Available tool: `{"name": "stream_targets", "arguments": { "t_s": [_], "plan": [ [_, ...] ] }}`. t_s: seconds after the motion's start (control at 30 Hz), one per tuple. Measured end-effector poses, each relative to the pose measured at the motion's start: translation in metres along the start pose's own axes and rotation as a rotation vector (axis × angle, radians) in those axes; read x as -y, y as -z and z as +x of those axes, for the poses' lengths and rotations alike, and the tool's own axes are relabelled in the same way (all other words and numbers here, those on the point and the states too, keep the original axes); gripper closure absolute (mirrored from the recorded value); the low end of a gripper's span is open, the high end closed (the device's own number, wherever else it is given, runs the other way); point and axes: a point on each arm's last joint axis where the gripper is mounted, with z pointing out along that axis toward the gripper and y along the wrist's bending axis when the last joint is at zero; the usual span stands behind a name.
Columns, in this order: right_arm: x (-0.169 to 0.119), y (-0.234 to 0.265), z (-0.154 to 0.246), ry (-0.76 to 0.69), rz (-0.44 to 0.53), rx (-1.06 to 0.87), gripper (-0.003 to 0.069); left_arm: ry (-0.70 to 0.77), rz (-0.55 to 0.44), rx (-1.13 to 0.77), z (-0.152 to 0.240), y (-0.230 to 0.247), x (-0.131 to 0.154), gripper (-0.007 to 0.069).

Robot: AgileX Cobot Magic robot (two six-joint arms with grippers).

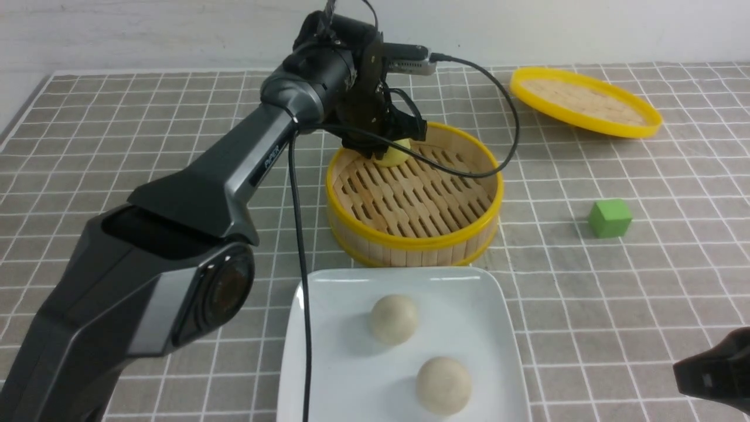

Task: Put the steamed buns into the plate on the grey tablecloth.
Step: 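Reach into the bamboo steamer and grasp a bun with the left gripper, then carry the bun from the bamboo steamer to the plate with the left gripper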

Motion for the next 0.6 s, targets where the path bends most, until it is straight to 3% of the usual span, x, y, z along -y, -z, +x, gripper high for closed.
{"name": "stream_targets", "arguments": {
  "t_s": [0.23,0.6],
  "plan": [
    [0.0,0.0,0.0,-0.001,-0.001,0.0,0.0567,-0.003,-0.002,0.009,-0.012,0.045,-0.002,0.0606],
    [0.0,0.0,-0.001,-0.001,0.0,0.014,0.0566,-0.034,0.036,0.227,-0.039,0.211,-0.011,0.0606]
  ]
}}
